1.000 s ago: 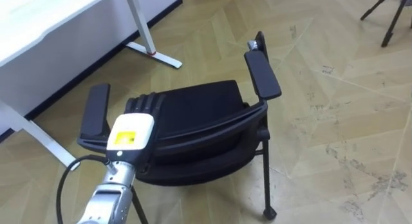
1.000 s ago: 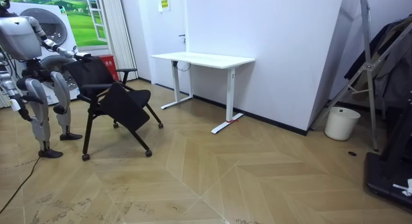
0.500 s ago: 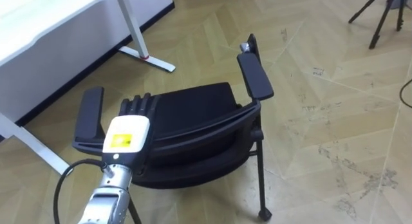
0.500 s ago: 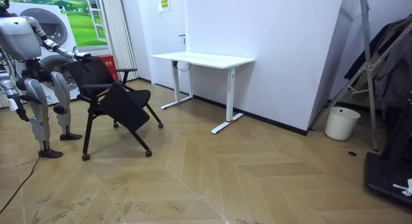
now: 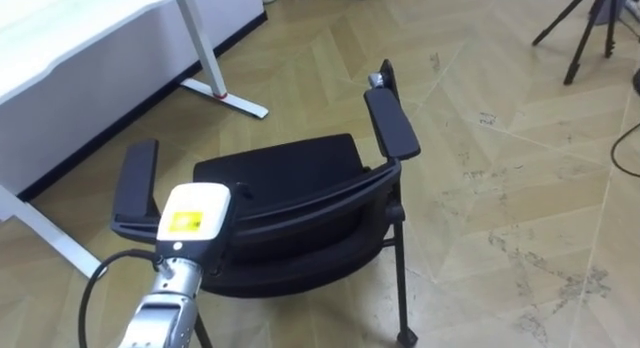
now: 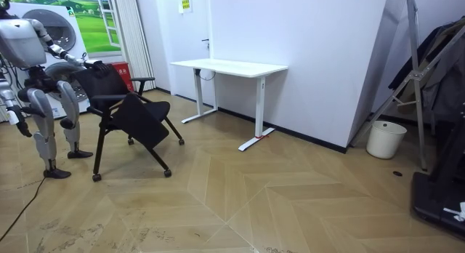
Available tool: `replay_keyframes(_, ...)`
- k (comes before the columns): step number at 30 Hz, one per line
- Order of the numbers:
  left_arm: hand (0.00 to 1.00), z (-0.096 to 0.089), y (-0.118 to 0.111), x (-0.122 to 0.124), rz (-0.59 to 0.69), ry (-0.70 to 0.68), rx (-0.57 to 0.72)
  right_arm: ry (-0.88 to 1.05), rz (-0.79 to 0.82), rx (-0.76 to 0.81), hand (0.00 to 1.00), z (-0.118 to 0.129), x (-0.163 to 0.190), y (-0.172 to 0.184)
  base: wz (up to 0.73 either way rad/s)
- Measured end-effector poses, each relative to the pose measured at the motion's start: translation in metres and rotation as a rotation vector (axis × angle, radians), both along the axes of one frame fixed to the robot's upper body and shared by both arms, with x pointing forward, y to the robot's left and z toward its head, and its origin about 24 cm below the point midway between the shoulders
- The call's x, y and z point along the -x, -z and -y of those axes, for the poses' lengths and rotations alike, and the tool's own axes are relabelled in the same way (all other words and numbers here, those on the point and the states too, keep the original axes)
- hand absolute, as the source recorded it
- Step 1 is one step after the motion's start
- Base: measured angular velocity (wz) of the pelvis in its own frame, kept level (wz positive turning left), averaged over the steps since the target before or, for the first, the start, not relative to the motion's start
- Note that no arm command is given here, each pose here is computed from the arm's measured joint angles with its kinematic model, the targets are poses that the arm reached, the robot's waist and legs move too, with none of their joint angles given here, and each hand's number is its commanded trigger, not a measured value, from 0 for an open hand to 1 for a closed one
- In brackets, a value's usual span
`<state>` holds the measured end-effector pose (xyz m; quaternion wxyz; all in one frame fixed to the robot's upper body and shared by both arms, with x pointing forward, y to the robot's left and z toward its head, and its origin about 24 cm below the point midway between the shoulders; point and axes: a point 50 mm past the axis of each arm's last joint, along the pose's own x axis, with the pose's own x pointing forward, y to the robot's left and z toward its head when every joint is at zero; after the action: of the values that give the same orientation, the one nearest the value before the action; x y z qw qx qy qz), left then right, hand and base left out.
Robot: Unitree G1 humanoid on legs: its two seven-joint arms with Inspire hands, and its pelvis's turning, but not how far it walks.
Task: Push chair
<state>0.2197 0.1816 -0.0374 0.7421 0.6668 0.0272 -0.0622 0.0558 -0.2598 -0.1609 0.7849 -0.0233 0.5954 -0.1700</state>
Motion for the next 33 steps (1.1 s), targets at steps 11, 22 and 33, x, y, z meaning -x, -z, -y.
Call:
replay_keyframes(11, 1.00, -0.001, 0.001, 0.001, 0.023, 0.011, 0.003, -0.091, 0.000, 0.062, 0.00, 0.002, -0.008, -0.002, 0.00)
replay_keyframes(22, 1.00, -0.004, -0.003, -0.001, 0.047, 0.023, -0.007, -0.228, 0.033, 0.381, 0.00, 0.032, -0.034, -0.022, 0.00)
replay_keyframes(33, 1.00, -0.005, -0.016, -0.011, 0.067, 0.076, -0.056, -0.346, 0.393, 0.789, 0.00, 0.048, -0.135, -0.088, 0.00)
